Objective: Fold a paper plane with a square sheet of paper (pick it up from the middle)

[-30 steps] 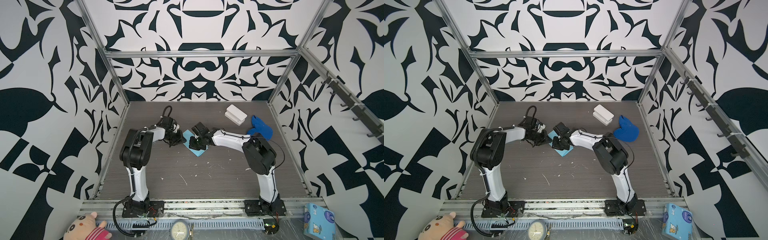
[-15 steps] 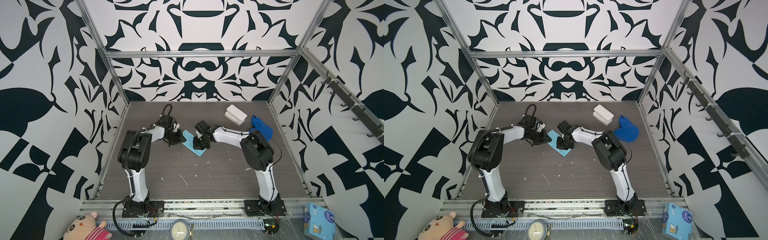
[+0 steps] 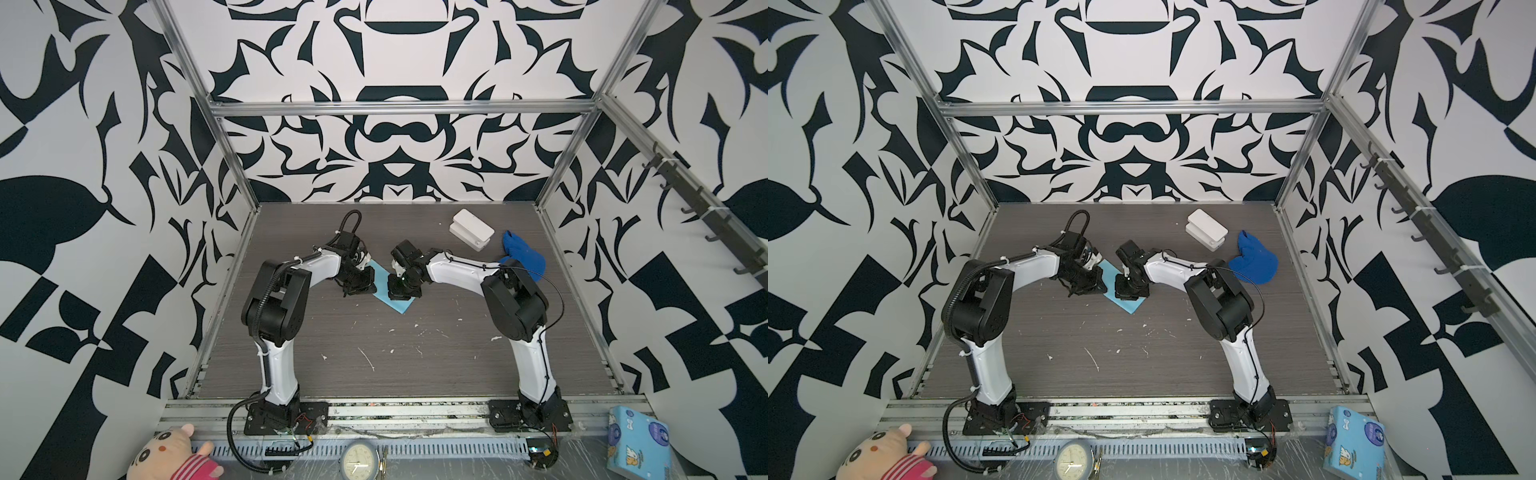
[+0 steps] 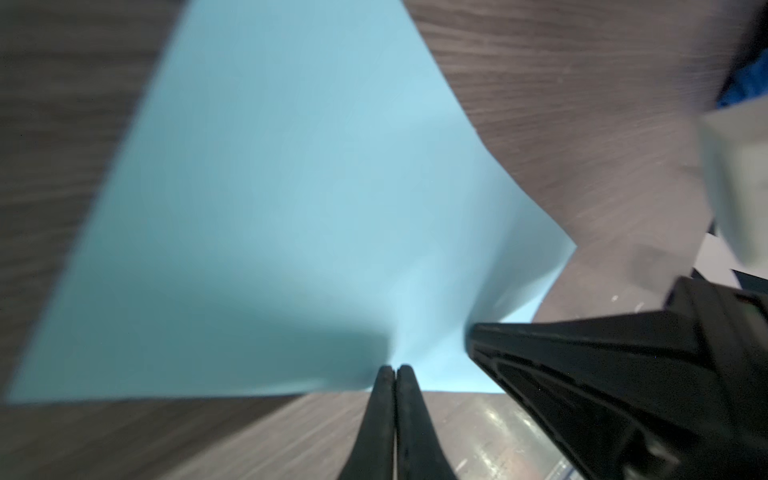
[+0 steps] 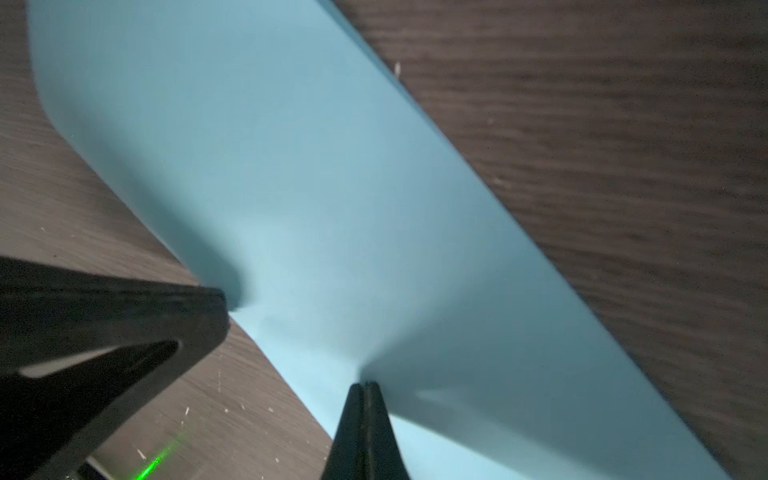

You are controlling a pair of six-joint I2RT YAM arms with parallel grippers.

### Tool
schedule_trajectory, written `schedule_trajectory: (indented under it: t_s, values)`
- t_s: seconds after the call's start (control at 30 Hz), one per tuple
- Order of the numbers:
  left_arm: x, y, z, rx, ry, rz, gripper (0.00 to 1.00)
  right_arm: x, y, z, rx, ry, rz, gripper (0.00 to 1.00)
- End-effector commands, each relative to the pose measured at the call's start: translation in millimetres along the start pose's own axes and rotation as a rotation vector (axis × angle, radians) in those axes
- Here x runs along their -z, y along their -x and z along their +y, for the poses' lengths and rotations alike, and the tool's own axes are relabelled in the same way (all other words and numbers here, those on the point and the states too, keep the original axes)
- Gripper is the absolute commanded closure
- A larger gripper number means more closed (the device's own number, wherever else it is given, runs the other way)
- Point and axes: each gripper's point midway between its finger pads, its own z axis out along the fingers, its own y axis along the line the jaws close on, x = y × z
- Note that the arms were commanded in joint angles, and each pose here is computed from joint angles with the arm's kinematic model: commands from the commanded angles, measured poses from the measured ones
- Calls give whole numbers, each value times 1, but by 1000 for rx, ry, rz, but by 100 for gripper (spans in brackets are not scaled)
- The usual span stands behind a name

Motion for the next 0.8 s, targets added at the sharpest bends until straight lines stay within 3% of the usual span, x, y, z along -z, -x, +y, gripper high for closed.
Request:
schedule_trajectory:
  t_s: [0.0, 0.77]
  values:
    - [-1, -5, 18, 6, 81, 41, 93, -5, -10, -16, -9, -67, 48, 100]
    - [23, 19, 101, 199, 259, -32, 92, -6, -12, -24, -6, -102, 52, 100]
